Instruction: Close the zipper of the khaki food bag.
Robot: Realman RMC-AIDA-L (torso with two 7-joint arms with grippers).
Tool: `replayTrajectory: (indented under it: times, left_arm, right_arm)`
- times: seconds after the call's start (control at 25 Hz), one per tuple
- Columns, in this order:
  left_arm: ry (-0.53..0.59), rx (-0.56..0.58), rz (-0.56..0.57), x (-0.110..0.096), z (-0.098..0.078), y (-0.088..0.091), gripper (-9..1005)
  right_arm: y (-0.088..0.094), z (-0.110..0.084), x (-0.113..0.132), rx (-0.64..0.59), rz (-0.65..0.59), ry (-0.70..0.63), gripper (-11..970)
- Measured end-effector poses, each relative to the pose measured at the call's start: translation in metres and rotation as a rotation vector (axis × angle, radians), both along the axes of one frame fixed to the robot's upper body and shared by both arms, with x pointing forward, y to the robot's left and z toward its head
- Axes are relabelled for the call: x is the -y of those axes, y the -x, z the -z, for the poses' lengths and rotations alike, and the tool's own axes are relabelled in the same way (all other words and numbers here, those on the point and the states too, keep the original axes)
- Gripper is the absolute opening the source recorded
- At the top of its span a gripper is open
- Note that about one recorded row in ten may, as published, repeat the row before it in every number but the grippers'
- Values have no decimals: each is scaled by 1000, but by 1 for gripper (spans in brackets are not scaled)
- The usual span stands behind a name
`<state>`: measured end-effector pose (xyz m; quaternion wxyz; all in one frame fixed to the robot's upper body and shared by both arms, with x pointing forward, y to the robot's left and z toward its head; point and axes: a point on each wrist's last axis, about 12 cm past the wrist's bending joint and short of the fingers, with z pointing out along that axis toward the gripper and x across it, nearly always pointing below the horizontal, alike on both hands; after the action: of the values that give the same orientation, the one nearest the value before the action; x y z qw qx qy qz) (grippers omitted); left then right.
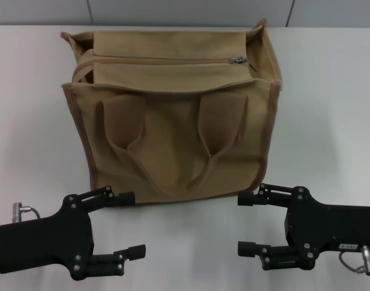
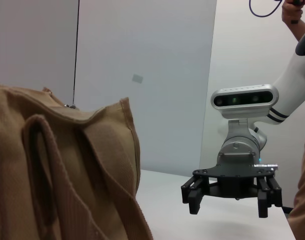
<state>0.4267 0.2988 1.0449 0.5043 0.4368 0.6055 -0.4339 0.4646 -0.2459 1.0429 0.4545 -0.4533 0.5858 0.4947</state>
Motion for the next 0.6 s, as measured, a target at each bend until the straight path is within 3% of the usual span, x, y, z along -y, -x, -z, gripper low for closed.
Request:
replayTrajectory:
  times: [0.6]
  left_arm:
    - [-7, -15, -16, 1, 4, 1, 836]
  right_arm:
    - [2, 4, -4, -4, 8, -3, 792]
